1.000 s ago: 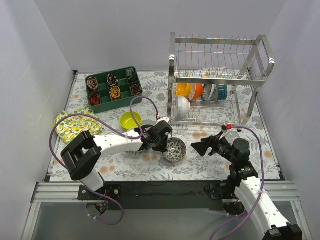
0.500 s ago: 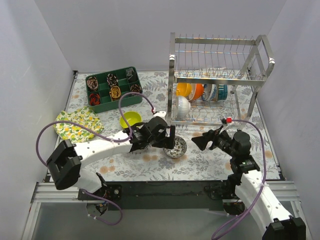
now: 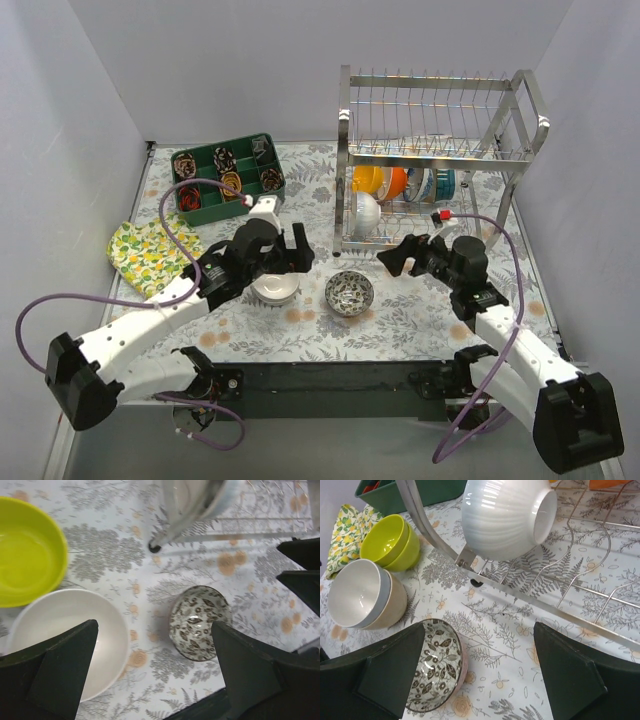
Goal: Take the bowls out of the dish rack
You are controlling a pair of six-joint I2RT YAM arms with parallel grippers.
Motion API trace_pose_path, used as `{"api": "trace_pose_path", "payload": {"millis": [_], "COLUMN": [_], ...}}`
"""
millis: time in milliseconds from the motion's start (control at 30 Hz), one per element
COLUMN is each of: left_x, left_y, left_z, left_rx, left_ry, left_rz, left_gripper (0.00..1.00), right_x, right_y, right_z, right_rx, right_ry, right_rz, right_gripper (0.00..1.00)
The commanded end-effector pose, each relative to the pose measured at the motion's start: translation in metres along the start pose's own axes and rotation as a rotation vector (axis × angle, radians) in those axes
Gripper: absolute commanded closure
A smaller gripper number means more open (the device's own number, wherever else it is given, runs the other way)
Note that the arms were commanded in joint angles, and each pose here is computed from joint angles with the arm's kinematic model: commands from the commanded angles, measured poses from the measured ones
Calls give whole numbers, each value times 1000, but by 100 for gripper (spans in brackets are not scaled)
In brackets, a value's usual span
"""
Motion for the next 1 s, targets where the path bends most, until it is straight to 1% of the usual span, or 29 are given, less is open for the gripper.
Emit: {"api": "trace_pose_path", "payload": {"millis": [0,133,167,233,367,433,467,633,833,967], "left_x": [0,7,9,12,8,6,7,8,10,10], "left_y": [20,36,38,42,57,61,61,60,53,55], "left_z": [35,57,61,68,76,80,81,79,78,78], "left_rx": [-123,-199,-216,-259,-301,-336,-342,-321,-321,-320], "left_ry": [-49,-73,-75,-72,-38,-27,-24,-23,-43,-39], "left_rz": [-77,-193,-207,-227,-304,-324,-327,-317,-277,-282], "left_gripper": [2,2,2,2,2,2,2,2,2,2], "right_x": [-34,-46,-50,-54,-62,-69,-65,-70,-61,-56], "right_y": [-23,-40,-45,-52,-71,-78,-84,-103,-120,-129], "right_z": [15,21,20,22,19,22,19,23,12,7], "right_rx": [3,27,55,60,92,82,88,59,101,121], "right_ry": [95,107,106,116,112,115,110,110,87,95], "right_rz": [-122,-140,-156,-177,-180,-187,-166,-149,-118,-96], "right_gripper": [1,1,1,1,1,1,1,1,1,1]}}
Point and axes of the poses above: each gripper's point midway between its finger pads, its own y axis back along the fingers, its own z axis along the line the jaws close on, x = y × z, the point moved 8 cm from there along y, back along the fingers, and after that the axes turned 9 degrees about -y, right-handed, at the moved point
